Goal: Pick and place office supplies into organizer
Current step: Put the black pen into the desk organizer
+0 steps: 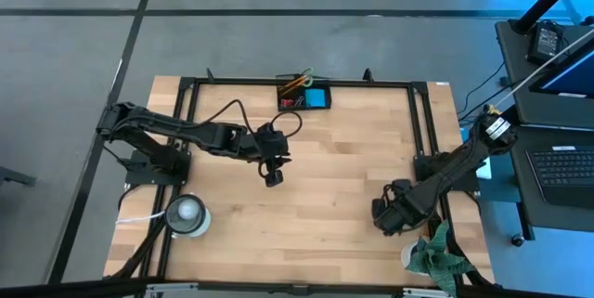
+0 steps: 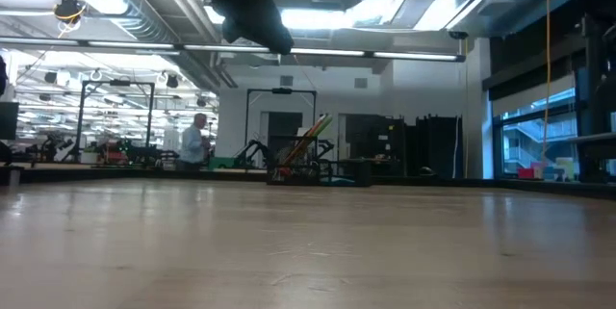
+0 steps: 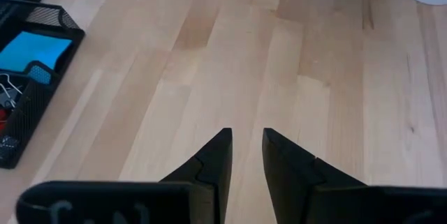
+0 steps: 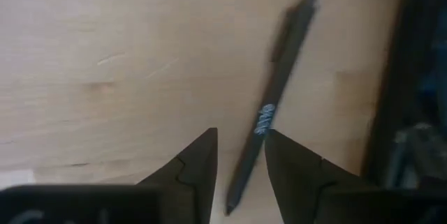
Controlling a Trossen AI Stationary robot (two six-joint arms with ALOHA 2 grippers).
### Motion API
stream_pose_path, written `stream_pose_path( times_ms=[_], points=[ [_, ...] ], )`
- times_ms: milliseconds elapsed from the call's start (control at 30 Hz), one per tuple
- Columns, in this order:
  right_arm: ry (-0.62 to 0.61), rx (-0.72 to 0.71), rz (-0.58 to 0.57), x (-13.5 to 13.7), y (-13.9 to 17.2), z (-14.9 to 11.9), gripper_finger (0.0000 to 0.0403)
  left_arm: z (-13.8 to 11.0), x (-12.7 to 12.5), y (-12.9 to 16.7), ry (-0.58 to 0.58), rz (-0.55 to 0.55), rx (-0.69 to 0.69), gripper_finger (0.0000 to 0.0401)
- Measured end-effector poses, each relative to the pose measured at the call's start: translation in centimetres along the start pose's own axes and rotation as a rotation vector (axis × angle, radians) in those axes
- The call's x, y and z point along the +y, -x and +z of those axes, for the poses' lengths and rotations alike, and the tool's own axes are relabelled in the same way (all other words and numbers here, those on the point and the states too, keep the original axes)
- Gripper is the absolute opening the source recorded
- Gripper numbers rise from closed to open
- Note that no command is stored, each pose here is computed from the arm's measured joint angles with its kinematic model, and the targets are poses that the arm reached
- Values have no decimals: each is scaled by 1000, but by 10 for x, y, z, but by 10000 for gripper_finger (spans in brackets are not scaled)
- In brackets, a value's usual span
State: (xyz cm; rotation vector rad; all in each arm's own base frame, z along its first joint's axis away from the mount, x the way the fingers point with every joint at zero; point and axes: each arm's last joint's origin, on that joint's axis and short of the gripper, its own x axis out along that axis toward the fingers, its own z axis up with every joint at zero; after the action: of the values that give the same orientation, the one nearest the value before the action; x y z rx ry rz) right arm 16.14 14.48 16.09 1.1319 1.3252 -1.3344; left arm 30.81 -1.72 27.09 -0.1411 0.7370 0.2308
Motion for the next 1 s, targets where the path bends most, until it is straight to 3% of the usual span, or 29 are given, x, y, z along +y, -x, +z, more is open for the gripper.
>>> stream_pose_path(
  times_ms=[433, 700, 1000],
  points=[
    [-4, 19, 31, -1, -17, 3, 122, 0, 0, 0, 0, 0, 0, 75],
    [13, 20, -71, -10, -18, 4, 122, 1, 3, -1, 8, 8, -2, 75],
    [-13, 61, -24, -12, -37, 9, 122, 3, 10, -2, 23, 24, -3, 75]
  ],
)
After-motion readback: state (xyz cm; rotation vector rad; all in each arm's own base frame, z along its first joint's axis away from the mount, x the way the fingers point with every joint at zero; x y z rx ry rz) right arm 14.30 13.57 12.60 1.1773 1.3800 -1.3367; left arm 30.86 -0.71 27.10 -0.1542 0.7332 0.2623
